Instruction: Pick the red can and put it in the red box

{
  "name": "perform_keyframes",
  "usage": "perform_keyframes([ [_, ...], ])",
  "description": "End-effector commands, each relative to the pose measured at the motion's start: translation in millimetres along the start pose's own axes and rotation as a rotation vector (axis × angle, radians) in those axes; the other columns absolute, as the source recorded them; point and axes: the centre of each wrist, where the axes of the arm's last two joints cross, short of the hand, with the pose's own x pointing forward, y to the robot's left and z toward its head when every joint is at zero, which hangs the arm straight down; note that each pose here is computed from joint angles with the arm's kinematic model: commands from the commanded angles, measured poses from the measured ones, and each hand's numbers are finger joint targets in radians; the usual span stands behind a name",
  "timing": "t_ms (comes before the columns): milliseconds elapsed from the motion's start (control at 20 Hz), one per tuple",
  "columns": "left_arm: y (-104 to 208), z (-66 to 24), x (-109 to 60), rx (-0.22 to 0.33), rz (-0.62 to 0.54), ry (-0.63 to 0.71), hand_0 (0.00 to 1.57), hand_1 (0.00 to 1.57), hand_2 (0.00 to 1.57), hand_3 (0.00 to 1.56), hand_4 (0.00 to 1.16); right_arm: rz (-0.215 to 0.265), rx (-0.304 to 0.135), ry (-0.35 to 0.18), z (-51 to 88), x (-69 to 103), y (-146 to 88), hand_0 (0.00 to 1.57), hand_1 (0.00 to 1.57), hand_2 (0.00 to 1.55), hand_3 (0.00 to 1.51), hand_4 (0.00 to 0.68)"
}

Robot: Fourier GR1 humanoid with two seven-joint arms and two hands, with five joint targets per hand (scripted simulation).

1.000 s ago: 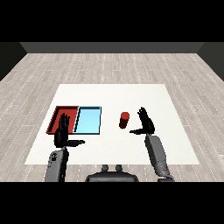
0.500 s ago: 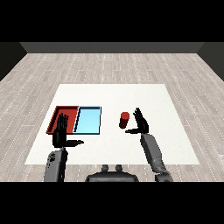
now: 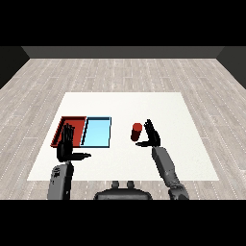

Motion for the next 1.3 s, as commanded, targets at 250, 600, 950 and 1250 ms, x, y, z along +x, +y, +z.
perform_keyframes([
  [250,-9.8,12.4,-7.7,0.003,-0.008,0.004,0.0,0.0,0.0,0.0,0.0,-0.008,-0.004,0.012,-17.7,3.5,18.9,0.0,0.0,0.0,0.0,0.0],
  [600,-0.9,19.8,-3.0,0.012,0.009,0.009,0.0,0.0,0.0,0.0,0.0,-0.012,-0.004,0.031,-13.6,-15.2,2.5,0.0,0.0,0.0,0.0,0.0],
  [950,-0.5,9.2,9.4,0.017,0.01,-0.007,0.0,0.0,0.0,0.0,0.0,0.002,0.026,0.044,-48.9,-7.9,35.9,0.0,0.0,0.0,0.0,0.0],
  [1250,1.0,3.7,-5.3,0.014,0.004,-0.003,0.0,0.0,0.0,0.0,0.0,-0.022,0.026,0.079,-50.7,-13.7,33.0,0.0,0.0,0.0,0.0,0.0],
])
